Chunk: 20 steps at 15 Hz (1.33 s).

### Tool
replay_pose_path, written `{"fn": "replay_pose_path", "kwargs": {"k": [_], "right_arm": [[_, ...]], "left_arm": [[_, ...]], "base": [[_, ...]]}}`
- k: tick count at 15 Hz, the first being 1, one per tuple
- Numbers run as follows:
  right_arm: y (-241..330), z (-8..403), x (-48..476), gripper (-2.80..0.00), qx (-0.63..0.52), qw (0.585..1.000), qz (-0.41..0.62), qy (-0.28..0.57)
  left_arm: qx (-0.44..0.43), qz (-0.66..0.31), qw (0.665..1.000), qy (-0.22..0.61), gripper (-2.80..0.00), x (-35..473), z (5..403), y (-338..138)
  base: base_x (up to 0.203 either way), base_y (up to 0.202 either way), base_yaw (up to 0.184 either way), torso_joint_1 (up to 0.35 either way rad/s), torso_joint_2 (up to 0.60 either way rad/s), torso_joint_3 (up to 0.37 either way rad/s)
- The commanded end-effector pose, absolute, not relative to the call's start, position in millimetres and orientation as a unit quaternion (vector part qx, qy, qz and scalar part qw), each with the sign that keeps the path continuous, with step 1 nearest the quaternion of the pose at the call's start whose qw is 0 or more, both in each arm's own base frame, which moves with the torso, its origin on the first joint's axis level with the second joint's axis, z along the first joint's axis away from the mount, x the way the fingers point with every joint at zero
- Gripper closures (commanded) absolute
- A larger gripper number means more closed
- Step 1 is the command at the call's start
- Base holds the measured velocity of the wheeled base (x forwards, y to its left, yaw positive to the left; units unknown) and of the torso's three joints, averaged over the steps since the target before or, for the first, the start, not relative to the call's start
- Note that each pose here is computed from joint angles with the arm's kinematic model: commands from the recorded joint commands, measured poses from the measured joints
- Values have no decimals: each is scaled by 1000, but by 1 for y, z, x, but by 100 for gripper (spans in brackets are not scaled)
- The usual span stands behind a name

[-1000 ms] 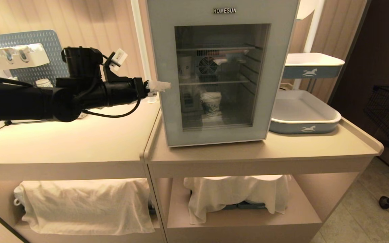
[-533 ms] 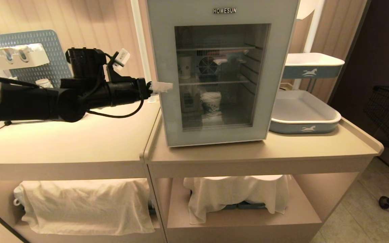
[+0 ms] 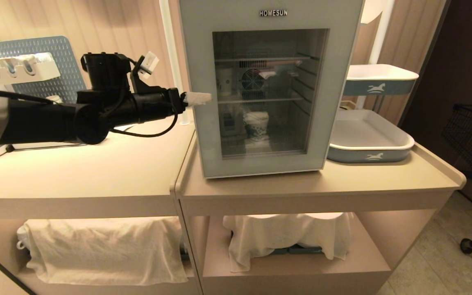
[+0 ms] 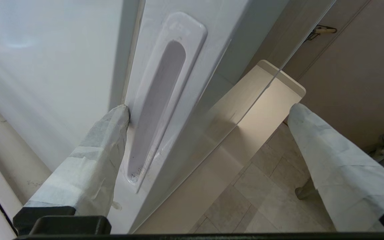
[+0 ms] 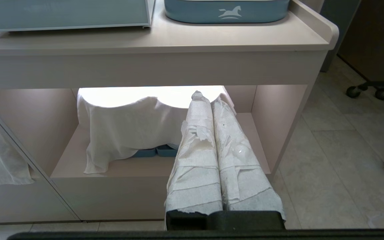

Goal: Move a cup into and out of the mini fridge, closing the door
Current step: Open the freezer door

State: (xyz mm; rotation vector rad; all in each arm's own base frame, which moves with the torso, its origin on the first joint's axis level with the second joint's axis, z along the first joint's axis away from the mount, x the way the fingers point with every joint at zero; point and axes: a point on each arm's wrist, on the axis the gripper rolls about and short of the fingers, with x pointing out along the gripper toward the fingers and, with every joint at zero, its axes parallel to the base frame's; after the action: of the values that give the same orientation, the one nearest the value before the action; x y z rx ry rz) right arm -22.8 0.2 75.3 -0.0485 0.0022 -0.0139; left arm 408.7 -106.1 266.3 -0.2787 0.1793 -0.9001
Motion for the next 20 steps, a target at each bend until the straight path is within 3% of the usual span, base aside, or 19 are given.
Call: {"fn": "replay_pose_path", "kwargs": {"k": [1,20], "right_arm": [[0,70,-21,0,-24,1000,-7,11],[0,70,-21,0,-24,1000,-7,11]], "left_arm": [[-136,-439,884,87,-280,409,266,-109],[-137,-446,879,98,-280,380,273,-111]], "base": [[0,0,0,0,0,0],[0,0,0,0,0,0]]}}
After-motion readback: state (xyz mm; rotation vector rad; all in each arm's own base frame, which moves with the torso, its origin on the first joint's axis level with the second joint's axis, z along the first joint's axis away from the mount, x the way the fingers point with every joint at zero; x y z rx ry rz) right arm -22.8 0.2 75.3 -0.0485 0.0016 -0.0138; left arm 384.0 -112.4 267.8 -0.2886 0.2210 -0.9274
